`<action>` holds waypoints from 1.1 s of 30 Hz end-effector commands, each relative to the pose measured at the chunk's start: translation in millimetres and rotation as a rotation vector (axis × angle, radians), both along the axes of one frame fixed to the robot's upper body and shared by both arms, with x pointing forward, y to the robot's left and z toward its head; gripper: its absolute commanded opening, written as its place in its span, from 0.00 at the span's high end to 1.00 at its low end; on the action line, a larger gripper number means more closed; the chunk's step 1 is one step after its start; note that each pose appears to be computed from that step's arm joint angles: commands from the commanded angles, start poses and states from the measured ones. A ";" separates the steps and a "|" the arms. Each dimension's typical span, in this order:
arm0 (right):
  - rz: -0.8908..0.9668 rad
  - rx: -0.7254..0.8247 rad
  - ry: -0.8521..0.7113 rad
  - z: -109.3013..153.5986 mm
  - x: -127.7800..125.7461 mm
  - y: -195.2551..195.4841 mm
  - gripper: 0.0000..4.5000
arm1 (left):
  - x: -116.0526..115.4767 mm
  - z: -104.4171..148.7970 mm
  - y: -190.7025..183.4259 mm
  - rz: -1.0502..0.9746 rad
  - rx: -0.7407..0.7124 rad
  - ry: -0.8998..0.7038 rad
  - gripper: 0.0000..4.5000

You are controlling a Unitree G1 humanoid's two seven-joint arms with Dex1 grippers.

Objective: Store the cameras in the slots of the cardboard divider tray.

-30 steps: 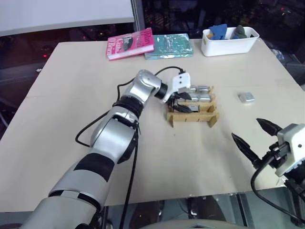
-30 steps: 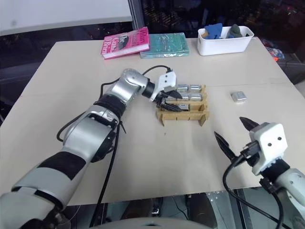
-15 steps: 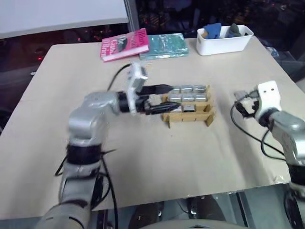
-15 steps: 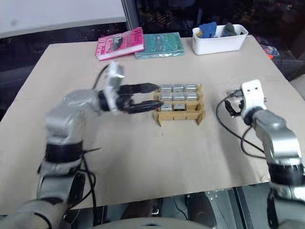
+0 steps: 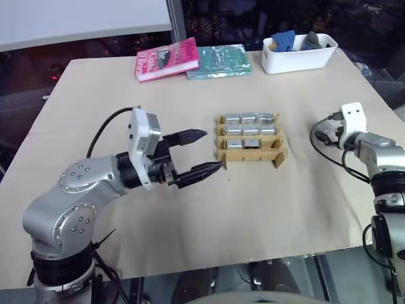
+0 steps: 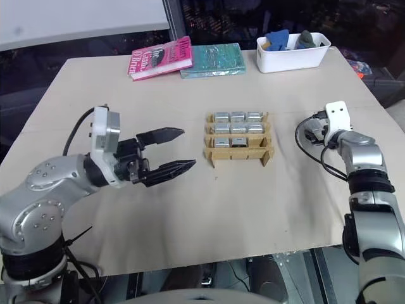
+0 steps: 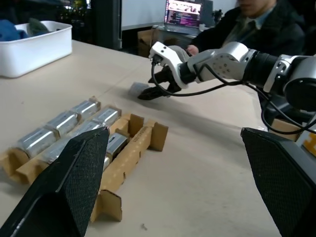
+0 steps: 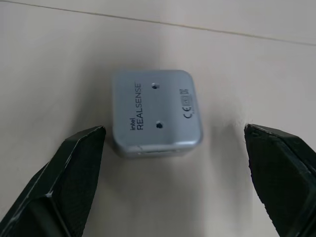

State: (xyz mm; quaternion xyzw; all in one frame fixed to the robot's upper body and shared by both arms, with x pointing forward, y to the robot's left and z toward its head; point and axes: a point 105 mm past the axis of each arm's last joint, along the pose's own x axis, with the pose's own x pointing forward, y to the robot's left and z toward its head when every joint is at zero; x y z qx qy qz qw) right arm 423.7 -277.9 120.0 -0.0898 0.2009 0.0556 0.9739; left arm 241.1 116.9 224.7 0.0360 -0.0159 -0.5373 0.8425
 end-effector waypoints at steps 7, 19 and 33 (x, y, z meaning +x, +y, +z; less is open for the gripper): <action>0.124 -0.043 -0.155 29.7 0.1 8.2 0.36 | 2.4 -0.5 -0.7 0.001 -0.003 0.006 0.00; 0.537 -0.120 -0.400 78.9 -127.5 116.1 0.36 | 50.1 -14.3 -42.8 -0.031 -0.092 0.247 0.00; 0.071 -0.049 -0.251 42.9 -38.3 67.7 0.05 | 49.1 -8.5 -41.7 -0.037 -0.077 0.211 0.00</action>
